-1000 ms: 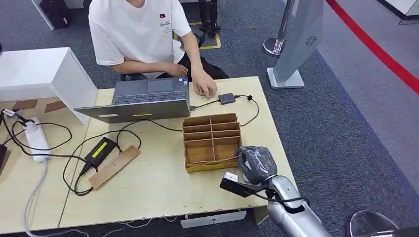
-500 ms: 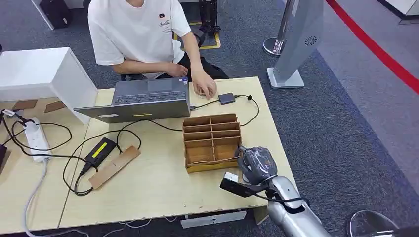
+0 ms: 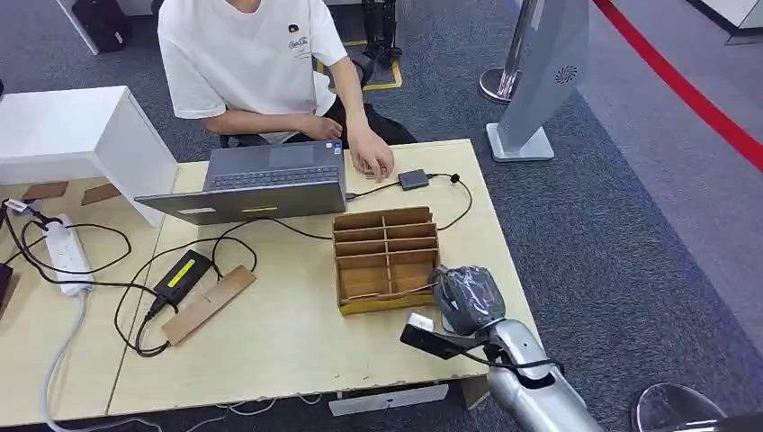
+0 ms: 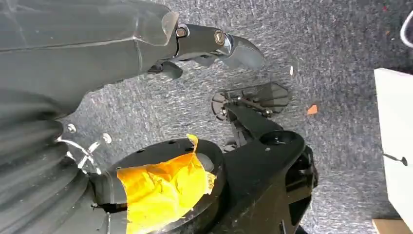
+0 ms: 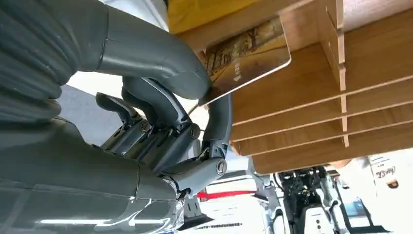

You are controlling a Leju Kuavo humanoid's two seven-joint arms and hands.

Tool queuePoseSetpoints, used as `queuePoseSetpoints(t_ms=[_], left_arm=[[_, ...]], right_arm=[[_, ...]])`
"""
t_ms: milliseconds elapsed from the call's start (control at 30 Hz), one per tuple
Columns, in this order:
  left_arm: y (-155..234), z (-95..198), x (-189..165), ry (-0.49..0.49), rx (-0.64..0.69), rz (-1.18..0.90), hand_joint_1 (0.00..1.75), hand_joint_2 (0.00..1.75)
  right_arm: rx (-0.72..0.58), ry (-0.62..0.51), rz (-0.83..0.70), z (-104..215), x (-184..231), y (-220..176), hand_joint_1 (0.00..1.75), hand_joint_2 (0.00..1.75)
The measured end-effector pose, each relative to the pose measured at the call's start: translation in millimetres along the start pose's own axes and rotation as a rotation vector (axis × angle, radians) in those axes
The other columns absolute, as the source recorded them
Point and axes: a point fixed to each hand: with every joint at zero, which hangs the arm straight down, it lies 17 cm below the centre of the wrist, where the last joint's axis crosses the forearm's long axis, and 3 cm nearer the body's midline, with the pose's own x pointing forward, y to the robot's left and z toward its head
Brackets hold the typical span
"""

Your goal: Pass the card to the sensor for recognition and then transmit it.

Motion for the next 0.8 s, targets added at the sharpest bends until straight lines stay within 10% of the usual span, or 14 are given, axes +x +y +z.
queuePoseSetpoints(t_ms=[800], left_arm=[[-3, 1, -3, 0.009, -0.012, -0.033, 0.00, 1.75]], right_arm=[[-0.210, -0.077, 0.031, -21, 27, -66, 1.75, 1.75]])
